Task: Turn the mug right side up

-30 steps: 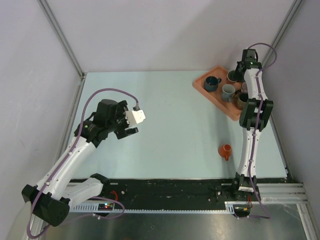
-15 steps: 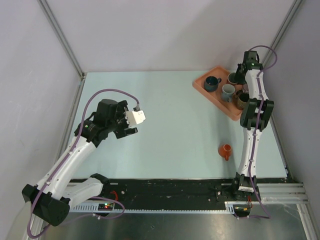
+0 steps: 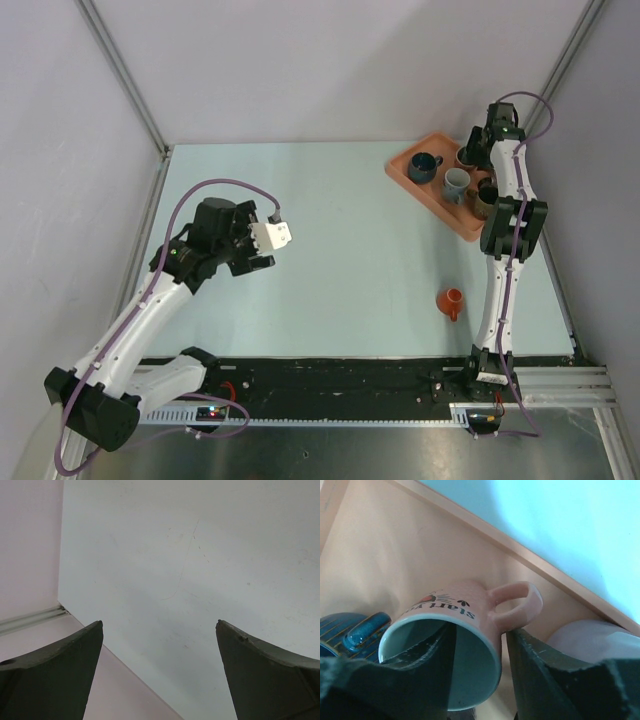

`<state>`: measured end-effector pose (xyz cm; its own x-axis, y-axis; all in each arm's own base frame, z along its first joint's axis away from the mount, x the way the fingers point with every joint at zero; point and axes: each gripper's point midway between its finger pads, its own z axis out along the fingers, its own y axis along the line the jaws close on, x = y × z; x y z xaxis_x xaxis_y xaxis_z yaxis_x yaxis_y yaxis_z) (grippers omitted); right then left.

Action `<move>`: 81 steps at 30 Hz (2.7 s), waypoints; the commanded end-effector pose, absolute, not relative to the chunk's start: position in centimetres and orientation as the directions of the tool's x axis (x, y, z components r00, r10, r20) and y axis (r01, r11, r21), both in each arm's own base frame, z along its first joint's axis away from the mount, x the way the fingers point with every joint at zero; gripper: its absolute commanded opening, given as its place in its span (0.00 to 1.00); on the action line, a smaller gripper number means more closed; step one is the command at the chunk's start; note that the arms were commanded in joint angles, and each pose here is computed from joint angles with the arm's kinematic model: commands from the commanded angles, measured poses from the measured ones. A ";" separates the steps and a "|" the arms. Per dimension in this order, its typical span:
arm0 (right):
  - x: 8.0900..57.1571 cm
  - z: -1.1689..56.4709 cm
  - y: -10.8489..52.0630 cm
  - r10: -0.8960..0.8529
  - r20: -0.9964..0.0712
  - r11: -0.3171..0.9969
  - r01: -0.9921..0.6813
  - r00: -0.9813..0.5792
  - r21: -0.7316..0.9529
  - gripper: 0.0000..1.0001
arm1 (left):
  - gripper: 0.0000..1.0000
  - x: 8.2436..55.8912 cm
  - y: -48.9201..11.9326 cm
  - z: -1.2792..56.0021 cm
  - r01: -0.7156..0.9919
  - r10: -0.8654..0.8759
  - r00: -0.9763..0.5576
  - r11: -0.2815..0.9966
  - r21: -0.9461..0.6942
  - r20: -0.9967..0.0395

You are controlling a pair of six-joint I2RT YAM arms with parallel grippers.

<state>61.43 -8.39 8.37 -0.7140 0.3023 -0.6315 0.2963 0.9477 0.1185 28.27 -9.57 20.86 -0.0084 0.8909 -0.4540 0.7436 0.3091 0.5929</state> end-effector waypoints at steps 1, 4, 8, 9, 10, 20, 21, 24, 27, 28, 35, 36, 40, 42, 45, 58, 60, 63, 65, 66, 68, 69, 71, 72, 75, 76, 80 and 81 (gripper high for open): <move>62.6 12.0 -9.4 0.270 -0.708 0.955 0.278 -0.653 0.108 0.52 | 0.98 29.1 -9.7 22.9 0.704 0.879 0.024 0.324 0.633 -0.476; 62.8 13.4 -9.3 0.261 -0.730 0.957 0.270 -0.632 0.108 0.60 | 0.99 29.0 -9.7 22.9 0.701 0.879 0.026 0.323 0.635 -0.476; 63.1 15.6 -9.2 0.237 -0.765 0.962 0.253 -0.599 0.100 0.66 | 0.98 28.9 -9.6 22.9 0.700 0.881 0.025 0.322 0.638 -0.472; 63.2 16.2 -9.1 0.227 -0.774 0.965 0.245 -0.591 0.096 0.67 | 0.98 28.9 -9.5 22.9 0.698 0.881 0.026 0.322 0.639 -0.472; 63.2 16.8 -9.0 0.219 -0.781 0.967 0.239 -0.585 0.092 0.68 | 0.98 28.9 -9.6 22.9 0.698 0.880 0.027 0.323 0.639 -0.474; 62.9 19.7 -8.0 0.183 -0.812 0.976 0.202 -0.554 0.082 0.73 | 0.98 28.5 -9.5 23.1 0.693 0.875 0.034 0.327 0.642 -0.483; 62.8 19.9 -7.7 0.182 -0.813 0.978 0.189 -0.553 0.090 0.73 | 0.98 28.4 -9.5 23.2 0.692 0.875 0.034 0.328 0.643 -0.483; 62.6 20.7 -7.0 0.180 -0.815 0.981 0.162 -0.551 0.106 0.73 | 0.98 28.4 -9.5 23.2 0.690 0.873 0.033 0.332 0.643 -0.486; 61.8 22.8 -6.0 0.170 -0.823 0.985 0.122 -0.543 0.123 0.79 | 0.98 28.3 -9.5 23.3 0.689 0.870 0.030 0.339 0.641 -0.492; 61.1 23.2 -5.7 0.167 -0.816 0.986 0.114 -0.554 0.125 0.82 | 0.98 28.3 -9.5 23.3 0.688 0.865 0.026 0.347 0.637 -0.500; 50.1 25.6 -0.5 0.091 -0.717 0.995 0.086 -0.691 0.044 0.91 | 0.98 27.0 -11.2 22.5 0.721 0.752 -0.067 0.491 0.489 -0.656; 48.2 25.8 0.2 0.066 -0.710 0.997 0.078 -0.701 0.016 0.93 | 0.98 26.8 -11.6 22.4 0.719 0.719 -0.098 0.530 0.450 -0.688; 39.8 23.7 2.9 0.043 -0.623 0.996 0.086 -0.781 -0.039 0.99 | 0.98 26.3 -12.8 22.1 0.692 0.573 -0.209 0.660 0.294 -0.792; 35.4 21.8 4.1 0.059 -0.565 0.994 0.098 -0.823 -0.040 0.99 | 0.98 26.3 -13.3 22.3 0.680 0.516 -0.215 0.689 0.253 -0.829; 29.4 19.8 5.4 0.102 -0.511 0.990 0.135 -0.854 -0.029 0.99 | 0.98 26.9 -13.4 22.6 0.626 0.431 -0.224 0.751 0.210 -0.874; 15.7 7.7 6.7 0.285 -0.322 0.944 0.323 -0.903 -0.070 0.94 | 0.98 25.8 -14.1 22.0 0.588 0.249 -0.232 0.806 0.068 -0.940; 16.2 7.0 7.3 0.306 -0.319 0.942 0.334 -0.897 -0.037 0.93 | 0.98 25.6 -14.1 22.2 0.586 0.241 -0.223 0.807 0.068 -0.944; 17.5 6.5 8.0 0.342 -0.341 0.932 0.362 -0.876 0.005 0.91 | 0.98 25.3 -13.9 22.6 0.584 0.232 -0.206 0.809 0.071 -0.951; 18.7 6.9 8.7 0.333 -0.369 0.937 0.348 -0.868 0.028 0.88 | 0.98 25.2 -13.8 22.9 0.579 0.227 -0.195 0.812 0.075 -0.954; 19.1 7.3 8.9 0.310 -0.387 0.945 0.325 -0.868 0.028 0.88 | 0.98 25.1 -13.6 23.0 0.575 0.223 -0.190 0.815 0.076 -0.956; 20.3 8.7 9.9 0.223 -0.431 0.972 0.232 -0.874 0.033 0.88 | 0.98 24.9 -13.4 23.2 0.570 0.218 -0.180 0.818 0.079 -0.959; 20.9 9.6 10.6 0.151 -0.452 0.988 0.150 -0.879 0.037 0.89 | 0.98 24.8 -13.3 23.2 0.569 0.217 -0.176 0.819 0.080 -0.960; 22.3 11.1 11.9 0.019 -0.479 0.999 -0.002 -0.878 0.043 0.91 | 0.98 24.8 -13.0 23.2 0.564 0.216 -0.172 0.821 0.084 -0.961; 23.0 11.6 12.2 -0.035 -0.483 0.998 -0.055 -0.875 0.027 0.92 | 0.98 24.8 -12.9 23.2 0.560 0.216 -0.171 0.824 0.085 -0.961; 27.0 13.6 12.0 -0.203 -0.521 0.979 -0.186 -0.829 -0.084 0.94 | 0.98 24.7 -12.6 23.6 0.553 0.216 -0.151 0.828 0.099 -0.965; 28.7 13.7 11.7 -0.248 -0.517 0.969 -0.215 -0.820 -0.123 0.94 | 0.98 24.7 -12.4 23.6 0.548 0.217 -0.148 0.830 0.103 -0.965; 35.4 13.5 9.7 -0.402 -0.473 0.913 -0.304 -0.784 -0.272 0.92 | 0.98 25.1 -11.2 23.8 0.507 0.216 -0.146 0.854 0.114 -0.965; 36.9 13.1 9.2 -0.434 -0.454 0.897 -0.328 -0.778 -0.297 0.90 | 0.98 25.2 -11.0 23.9 0.498 0.218 -0.146 0.859 0.119 -0.965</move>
<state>30.69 11.63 13.21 -0.8512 -0.2065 -0.4825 -0.1717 0.9783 -0.1159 24.70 -11.79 22.86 -0.1783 0.2336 -0.9558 0.5330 0.8395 0.1057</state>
